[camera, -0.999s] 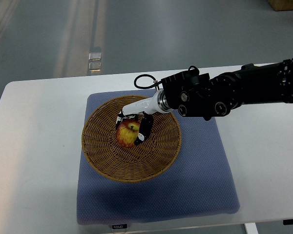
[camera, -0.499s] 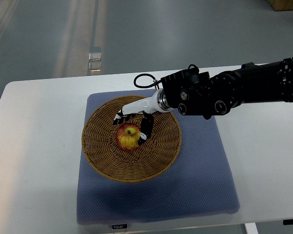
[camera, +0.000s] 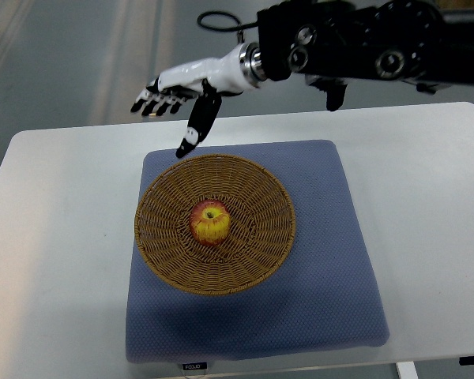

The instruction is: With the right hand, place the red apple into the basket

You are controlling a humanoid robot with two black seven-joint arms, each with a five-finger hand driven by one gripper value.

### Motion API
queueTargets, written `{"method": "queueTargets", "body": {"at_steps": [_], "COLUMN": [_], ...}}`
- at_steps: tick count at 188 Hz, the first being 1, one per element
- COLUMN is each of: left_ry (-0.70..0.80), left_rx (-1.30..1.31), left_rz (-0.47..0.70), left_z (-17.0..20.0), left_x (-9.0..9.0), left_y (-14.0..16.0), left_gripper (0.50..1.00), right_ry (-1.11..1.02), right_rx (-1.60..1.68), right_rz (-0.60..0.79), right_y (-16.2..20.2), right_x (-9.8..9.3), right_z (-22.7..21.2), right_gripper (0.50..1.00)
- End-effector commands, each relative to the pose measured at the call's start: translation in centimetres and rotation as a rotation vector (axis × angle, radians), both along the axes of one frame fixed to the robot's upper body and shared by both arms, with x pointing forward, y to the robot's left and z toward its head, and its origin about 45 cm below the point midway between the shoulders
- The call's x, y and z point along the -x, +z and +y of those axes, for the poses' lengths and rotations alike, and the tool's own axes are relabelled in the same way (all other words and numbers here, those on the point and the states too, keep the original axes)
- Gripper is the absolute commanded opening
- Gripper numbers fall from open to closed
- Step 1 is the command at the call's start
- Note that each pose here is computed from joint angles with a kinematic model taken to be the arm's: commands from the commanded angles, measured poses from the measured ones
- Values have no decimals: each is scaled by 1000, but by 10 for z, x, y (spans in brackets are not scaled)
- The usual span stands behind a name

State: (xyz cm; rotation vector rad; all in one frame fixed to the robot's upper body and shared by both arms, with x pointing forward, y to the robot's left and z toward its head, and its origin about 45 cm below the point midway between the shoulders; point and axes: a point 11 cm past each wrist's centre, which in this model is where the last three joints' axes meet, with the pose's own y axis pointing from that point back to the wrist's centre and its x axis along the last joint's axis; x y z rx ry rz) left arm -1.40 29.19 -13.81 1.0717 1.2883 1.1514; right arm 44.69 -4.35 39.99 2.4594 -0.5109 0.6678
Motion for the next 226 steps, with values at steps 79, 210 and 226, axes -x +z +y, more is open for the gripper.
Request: {"method": "queueTargets", "body": {"at_steps": [79, 210, 226], "left_ry": [-3, -7, -8], "left_rx": [0, 2, 3], "left_rz": [1, 1, 1], "left_z": [0, -1, -1], "left_x": [0, 1, 0], "left_y": [0, 0, 0], "left_gripper": [1000, 1000, 1000], "right_ry": [-877, -1036, -1036], "right_rx": [-1210, -1339, -1337], "right_rz": [481, 566, 570], "right_y": [-115, -195, -196], "right_x": [-75, -49, -49], "right_z": [-181, -182, -180], "right_gripper": [909, 924, 924]}}
